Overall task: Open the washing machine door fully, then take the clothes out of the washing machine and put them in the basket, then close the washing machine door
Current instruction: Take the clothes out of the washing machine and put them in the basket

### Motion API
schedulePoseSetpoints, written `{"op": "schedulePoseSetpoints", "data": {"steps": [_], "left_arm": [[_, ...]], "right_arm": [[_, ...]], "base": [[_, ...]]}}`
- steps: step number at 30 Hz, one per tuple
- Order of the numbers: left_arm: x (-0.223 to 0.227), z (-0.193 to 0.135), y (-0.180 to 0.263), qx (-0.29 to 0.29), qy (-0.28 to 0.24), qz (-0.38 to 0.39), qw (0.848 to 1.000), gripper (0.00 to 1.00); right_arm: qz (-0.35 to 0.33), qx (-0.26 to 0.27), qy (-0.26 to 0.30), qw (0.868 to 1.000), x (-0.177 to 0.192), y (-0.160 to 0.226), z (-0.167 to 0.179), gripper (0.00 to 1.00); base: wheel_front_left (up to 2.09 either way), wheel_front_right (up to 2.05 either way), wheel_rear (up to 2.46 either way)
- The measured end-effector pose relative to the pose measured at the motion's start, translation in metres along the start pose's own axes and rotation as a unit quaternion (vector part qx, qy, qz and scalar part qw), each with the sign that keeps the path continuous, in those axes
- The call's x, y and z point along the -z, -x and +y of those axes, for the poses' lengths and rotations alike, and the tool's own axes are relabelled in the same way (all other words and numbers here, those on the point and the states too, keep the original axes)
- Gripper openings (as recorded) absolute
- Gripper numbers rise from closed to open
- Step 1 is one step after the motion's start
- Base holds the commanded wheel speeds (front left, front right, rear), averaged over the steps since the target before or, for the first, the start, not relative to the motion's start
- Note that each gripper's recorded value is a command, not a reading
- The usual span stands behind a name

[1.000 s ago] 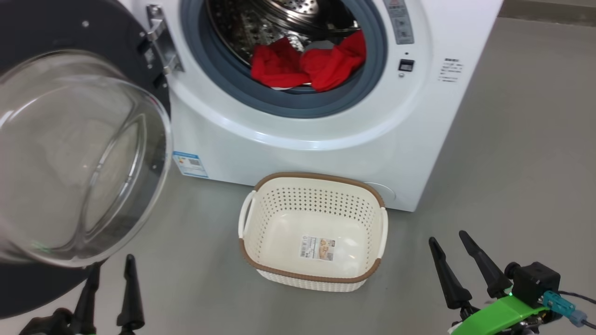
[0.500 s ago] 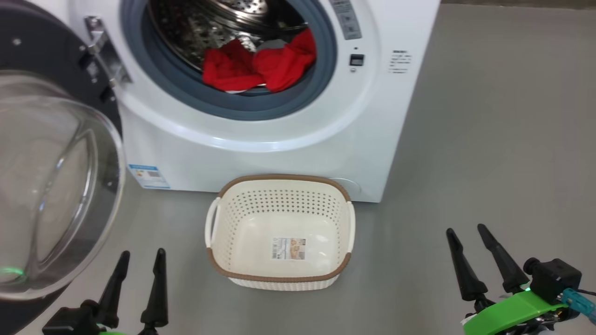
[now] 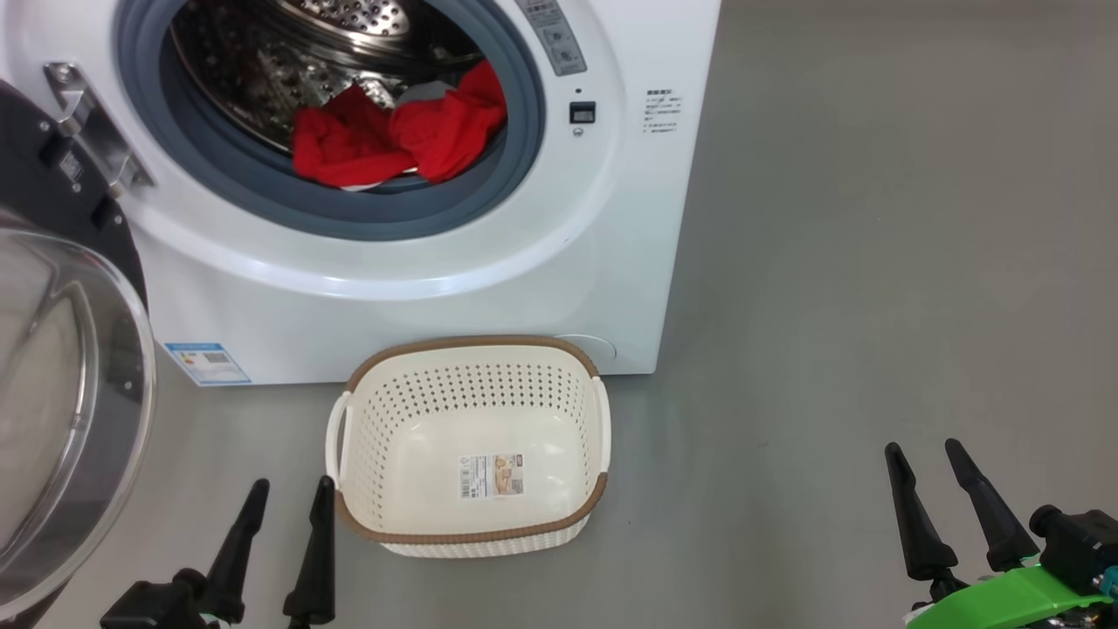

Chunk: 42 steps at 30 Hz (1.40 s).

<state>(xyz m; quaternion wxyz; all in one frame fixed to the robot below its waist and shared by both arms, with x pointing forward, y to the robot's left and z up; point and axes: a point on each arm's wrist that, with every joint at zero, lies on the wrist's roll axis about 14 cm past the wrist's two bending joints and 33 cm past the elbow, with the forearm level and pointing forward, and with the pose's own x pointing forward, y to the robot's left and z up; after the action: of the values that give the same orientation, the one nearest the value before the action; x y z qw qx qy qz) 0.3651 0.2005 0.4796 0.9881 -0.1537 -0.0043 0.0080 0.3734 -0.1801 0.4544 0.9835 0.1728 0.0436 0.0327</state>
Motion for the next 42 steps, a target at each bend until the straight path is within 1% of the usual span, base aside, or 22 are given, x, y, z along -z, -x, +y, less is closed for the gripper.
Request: {"op": "schedulePoseSetpoints", "data": {"steps": [4,10,20,26,42], "left_arm": [[0.002,-0.005,-0.002,0.011,0.000,0.004,1.000,1.00],[0.001,-0.006,-0.001,0.011,0.002,0.002,1.000,1.00],[-0.002,0.003,0.003,-0.003,0.002,-0.002,1.000,1.00],[-0.006,0.003,0.003,-0.005,0.013,-0.008,1.000,1.00],[-0.004,0.006,0.001,-0.010,0.022,-0.007,1.000,1.00]], "right_arm": [[-0.004,0.010,0.000,1.000,-0.003,0.005,-0.006,1.00],[-0.002,0.016,-0.004,1.000,0.000,0.009,-0.008,1.00],[-0.003,0.008,-0.004,1.000,0.000,0.006,-0.003,1.00],[0.000,0.007,-0.004,1.000,0.001,0.004,-0.002,1.00],[0.008,0.009,-0.005,1.000,0.007,0.002,-0.003,1.00]], "base": [[0.00,0.00,0.00],[0.00,0.00,0.00],[0.00,0.00,0.00],[0.10,-0.10,0.00],[0.89,-0.89,0.00]]}}
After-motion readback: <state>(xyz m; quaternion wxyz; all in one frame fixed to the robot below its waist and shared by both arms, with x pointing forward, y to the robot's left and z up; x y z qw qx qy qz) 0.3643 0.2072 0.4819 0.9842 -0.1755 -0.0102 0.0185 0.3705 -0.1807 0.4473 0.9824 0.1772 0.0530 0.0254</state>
